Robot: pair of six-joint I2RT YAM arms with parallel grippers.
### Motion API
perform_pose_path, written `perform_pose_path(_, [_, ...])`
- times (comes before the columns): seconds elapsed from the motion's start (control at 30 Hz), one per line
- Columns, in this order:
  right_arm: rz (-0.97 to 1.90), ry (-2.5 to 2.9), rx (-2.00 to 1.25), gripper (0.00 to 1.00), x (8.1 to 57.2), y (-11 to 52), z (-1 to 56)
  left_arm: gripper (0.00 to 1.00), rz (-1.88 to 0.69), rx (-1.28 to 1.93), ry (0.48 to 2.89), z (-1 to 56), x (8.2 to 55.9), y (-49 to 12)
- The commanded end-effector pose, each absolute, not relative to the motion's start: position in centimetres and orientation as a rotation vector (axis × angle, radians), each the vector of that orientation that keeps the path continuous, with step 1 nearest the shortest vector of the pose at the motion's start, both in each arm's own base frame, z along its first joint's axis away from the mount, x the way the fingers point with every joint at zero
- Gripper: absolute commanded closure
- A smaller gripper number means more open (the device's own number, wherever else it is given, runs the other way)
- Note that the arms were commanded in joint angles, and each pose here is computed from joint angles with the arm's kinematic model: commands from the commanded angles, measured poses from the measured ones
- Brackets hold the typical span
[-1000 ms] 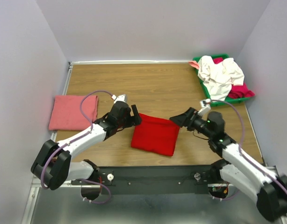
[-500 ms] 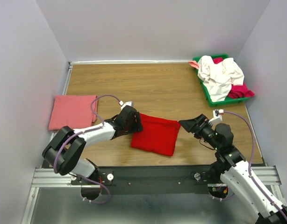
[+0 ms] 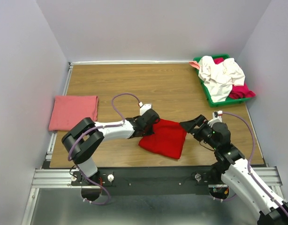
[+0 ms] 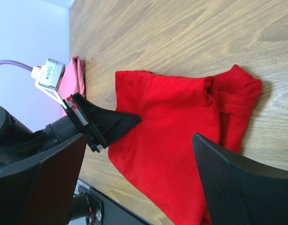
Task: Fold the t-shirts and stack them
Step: Neatly place the folded tshirt to the corner
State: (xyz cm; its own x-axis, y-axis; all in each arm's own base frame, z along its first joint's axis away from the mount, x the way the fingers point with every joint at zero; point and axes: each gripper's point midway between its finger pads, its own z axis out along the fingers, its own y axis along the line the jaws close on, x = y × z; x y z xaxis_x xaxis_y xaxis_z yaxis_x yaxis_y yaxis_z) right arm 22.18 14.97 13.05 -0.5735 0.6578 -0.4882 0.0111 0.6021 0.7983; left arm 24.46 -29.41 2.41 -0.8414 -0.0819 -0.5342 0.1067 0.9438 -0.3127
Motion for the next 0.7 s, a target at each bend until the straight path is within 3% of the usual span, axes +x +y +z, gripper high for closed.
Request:
perform_pose_path(0.0, [0.908, 2.0, 0.561, 0.0, 22.5, 13.9, 12.3, 1.0, 0.003, 0.024, 2.564, -0.1, 24.2, -24.0])
perform_pose_path(0.23, [0.756, 2.032, 0.51, 0.0, 23.6, 12.7, 12.5, 1.0, 0.344, 0.016, 2.226, 8.0, 29.4, -19.6])
perform_pose_path(0.4, [0.669, 2.066, 0.456, 0.0, 24.8, 12.5, 12.9, 1.0, 0.402, 0.111, 2.075, 13.1, 32.3, -18.1])
perform_pose_path(0.67, [0.61, 2.134, 0.459, 0.0, 25.2, 12.4, 11.3, 1.0, 0.526, -0.012, 2.061, 17.5, 36.5, -10.1])
